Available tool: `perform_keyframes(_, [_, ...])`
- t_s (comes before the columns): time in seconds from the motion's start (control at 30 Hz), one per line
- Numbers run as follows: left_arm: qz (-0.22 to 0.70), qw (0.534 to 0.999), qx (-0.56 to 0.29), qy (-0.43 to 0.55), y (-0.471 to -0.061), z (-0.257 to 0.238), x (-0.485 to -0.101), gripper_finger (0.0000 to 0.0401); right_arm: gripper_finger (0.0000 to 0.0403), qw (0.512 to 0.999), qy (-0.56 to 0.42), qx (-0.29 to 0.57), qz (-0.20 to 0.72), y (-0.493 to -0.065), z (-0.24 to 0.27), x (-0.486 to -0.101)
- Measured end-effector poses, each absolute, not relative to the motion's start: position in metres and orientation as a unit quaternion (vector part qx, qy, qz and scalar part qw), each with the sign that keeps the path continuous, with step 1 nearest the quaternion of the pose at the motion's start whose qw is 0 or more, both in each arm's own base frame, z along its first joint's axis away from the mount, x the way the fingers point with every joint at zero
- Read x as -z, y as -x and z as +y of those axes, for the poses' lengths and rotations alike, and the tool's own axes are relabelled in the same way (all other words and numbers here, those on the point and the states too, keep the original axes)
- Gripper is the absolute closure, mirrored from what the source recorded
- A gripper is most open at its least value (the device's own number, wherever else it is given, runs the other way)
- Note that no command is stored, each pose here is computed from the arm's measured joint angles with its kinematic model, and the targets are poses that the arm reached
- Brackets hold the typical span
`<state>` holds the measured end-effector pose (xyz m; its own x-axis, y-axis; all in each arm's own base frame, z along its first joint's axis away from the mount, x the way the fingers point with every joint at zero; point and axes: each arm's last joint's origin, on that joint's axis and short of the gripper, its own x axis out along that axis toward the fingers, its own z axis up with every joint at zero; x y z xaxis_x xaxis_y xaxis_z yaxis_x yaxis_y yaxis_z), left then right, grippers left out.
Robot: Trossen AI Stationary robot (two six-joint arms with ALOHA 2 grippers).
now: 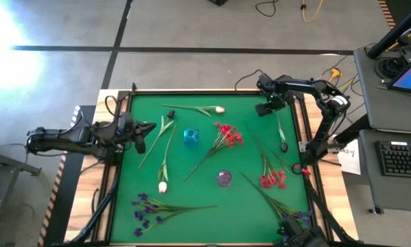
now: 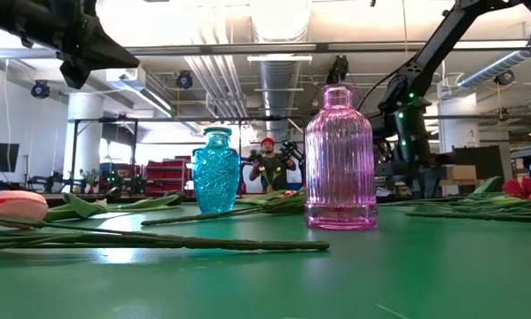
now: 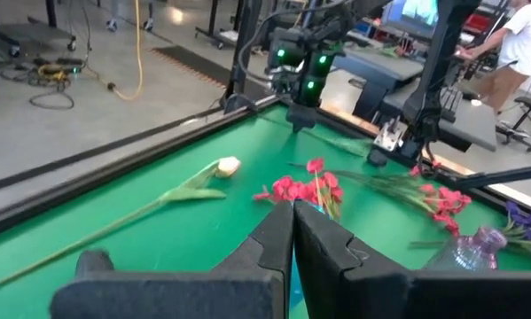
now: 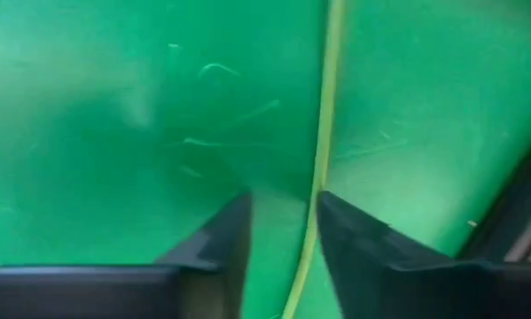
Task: Sort flowers into vase by color
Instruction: Put the right black tulip into the blue vase
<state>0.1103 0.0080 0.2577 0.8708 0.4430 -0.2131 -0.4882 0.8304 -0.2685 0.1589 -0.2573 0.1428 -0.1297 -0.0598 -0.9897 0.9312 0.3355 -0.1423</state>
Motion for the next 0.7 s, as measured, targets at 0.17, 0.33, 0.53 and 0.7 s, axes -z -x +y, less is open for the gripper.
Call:
perform_keyframes(0.17, [0.066,0.957,-0.241,0.147,-0.113,0.008,-0.259,0.0401,0.0384,0.569,-0.377,0.421,0.597,-0.158,-0.259,-0.142])
perform_keyframes(0.33, [0.072,0.957,-0.242,0.145,-0.115,0.008,-0.258,0.0401,0.0393,0.573,-0.373,0.417,0.598,-0.157,-0.258,-0.144])
perform_keyframes(0.53, [0.078,0.956,-0.243,0.145,-0.117,0.008,-0.257,0.0401,0.0394,0.584,-0.360,0.441,0.579,-0.153,-0.254,-0.167])
perform_keyframes(0.7, [0.080,0.956,-0.244,0.144,-0.119,0.007,-0.256,0.0401,0.0392,0.590,-0.325,0.489,0.554,-0.150,-0.255,-0.182])
